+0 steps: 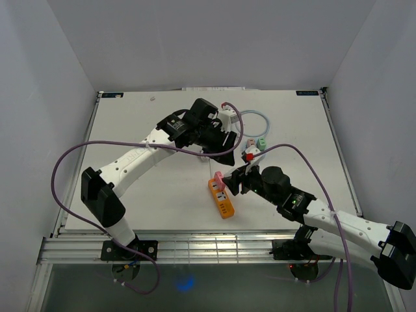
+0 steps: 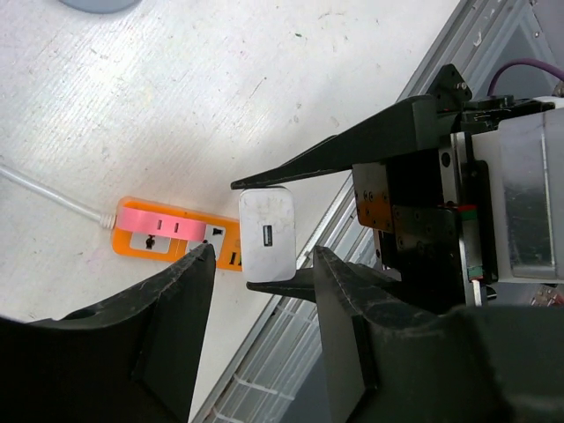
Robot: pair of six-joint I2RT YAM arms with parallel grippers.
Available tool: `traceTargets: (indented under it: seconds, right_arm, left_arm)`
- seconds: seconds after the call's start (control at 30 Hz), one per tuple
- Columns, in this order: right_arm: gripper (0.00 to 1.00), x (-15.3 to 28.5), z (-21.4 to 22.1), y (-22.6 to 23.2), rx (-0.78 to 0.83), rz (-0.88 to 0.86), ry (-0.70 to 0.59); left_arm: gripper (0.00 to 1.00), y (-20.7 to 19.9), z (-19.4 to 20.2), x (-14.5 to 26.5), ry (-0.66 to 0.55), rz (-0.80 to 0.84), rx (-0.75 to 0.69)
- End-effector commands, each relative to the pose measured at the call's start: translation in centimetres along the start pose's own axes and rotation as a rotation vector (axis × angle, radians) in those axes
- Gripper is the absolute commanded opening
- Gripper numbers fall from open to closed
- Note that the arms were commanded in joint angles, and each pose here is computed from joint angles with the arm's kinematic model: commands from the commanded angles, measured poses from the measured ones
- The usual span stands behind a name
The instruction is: Insert the plug
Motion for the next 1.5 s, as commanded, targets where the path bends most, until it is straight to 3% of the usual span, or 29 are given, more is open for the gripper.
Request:
traceTargets:
  seconds: [0.0, 0.2, 0.7, 0.93, 1.23, 1.33, 1.47]
  right_arm:
    - [0.20, -0.1, -1.9, 1.2, -0.023, -0.042, -0.076]
    - [0.20, 0.0, -2.2, 1.3, -0.004, -0.048, -0.091]
    - [0.20, 0.1, -3.3, 1.7, 0.029, -0.058, -0.106]
    - [0.20, -0.1, -4.0, 1.8, 0.035, -0.043, -0.111]
    - [0.20, -0.4, -4.6, 2.4, 0.037, -0.057, -0.105]
    - [0.20, -0.5, -4.7, 2.5, 0.037, -0.061, -0.103]
    - [0.19, -0.6, -4.6, 2.6, 0.036, -0.065, -0.095]
  left_arm:
    - [0.59, -0.7, -1.2, 1.1, -0.059, 0.015, -0.027]
    - [0.71, -1.2, -1.0, 1.1, -0.059, 0.054, -0.027]
    - [0.74, -0.7, 1.0, -1.0, 0.035, 0.092, 0.009]
    - [0.67, -0.6, 2.1, -1.6, 0.068, 0.108, 0.022]
    - [0.65, -0.6, 2.7, -2.1, 0.090, 0.123, 0.030]
    - [0.56, -0.6, 2.5, -2.1, 0.085, 0.131, 0.027]
    - [0.54, -0.8, 2.6, -2.6, 0.092, 0.156, 0.028]
Point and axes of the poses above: each gripper's point midway between its finger pads, its own x axis back along the fingers, its own y axis along the line the jaws close on, z = x × y, the point moved 3 cm from there along x, back along the fingers, and after that the axes turned 15 degrees about -x, right-handed, at the moved point
